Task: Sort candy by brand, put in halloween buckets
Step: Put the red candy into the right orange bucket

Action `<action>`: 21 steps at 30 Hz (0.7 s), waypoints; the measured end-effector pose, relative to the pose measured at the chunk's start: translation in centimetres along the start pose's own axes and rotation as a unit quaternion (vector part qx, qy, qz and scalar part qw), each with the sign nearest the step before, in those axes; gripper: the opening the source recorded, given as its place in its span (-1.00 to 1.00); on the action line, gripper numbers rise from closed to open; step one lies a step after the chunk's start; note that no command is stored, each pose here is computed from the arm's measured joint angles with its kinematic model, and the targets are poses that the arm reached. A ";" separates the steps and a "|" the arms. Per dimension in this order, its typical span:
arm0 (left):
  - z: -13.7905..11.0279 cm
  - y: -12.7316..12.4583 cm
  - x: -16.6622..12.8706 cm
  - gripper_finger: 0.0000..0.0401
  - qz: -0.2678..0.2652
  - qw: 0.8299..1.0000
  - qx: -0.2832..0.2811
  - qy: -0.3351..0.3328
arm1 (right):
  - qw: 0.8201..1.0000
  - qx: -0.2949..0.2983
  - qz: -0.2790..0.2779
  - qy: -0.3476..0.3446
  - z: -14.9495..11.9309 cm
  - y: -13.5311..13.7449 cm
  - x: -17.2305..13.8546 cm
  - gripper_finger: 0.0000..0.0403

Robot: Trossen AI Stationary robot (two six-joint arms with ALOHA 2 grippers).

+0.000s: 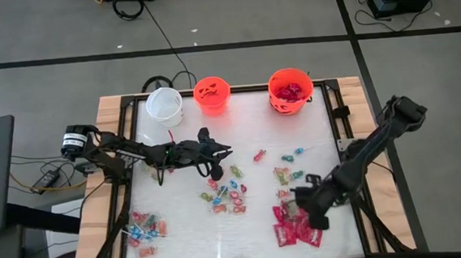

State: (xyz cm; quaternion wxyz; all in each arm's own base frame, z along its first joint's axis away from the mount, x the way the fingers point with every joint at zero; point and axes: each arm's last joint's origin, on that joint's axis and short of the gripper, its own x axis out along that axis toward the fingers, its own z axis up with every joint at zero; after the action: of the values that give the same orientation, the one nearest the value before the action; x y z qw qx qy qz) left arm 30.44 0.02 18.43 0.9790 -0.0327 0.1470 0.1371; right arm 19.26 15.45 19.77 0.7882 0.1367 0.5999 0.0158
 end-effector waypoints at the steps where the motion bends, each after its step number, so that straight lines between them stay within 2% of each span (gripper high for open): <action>1: 0.0 0.0 0.0 -0.60 0.000 1.000 0.000 0.000 | 1.000 -0.008 -0.006 -0.023 0.6 -0.3 -0.5 -0.98; 4: 0.0 0.0 0.0 -0.60 0.000 1.000 0.000 0.001 | 0.995 -0.012 -0.044 -0.084 2.0 -1.6 -1.4 -0.97; 9: -0.1 0.0 0.0 -0.60 0.000 1.000 -0.008 0.003 | 0.979 0.035 -0.131 -0.152 4.0 -4.2 -1.4 -0.87; 11: -0.1 0.0 0.0 -0.60 0.000 1.000 -0.008 0.004 | 0.972 0.062 -0.143 -0.176 5.0 -5.1 -1.4 -0.78; 13: -0.1 0.0 0.0 -0.60 0.000 1.000 -0.009 0.004 | 0.969 0.064 -0.147 -0.190 6.0 -5.9 -1.3 -0.68; 16: -0.1 0.0 0.0 -0.60 0.000 1.000 -0.009 0.003 | 0.969 0.047 -0.167 -0.176 7.0 -7.2 -0.7 -0.50; 21: -0.1 0.0 0.0 -0.60 0.000 1.000 -0.008 0.005 | 0.953 0.041 -0.257 -0.156 7.9 -9.7 0.6 -0.21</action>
State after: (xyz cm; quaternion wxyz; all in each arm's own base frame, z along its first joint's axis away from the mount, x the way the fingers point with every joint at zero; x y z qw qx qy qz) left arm 30.40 -0.01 18.33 0.9780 -0.0414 0.1507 0.1382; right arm 25.59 4.68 18.90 0.8429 0.0107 0.4846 -0.2336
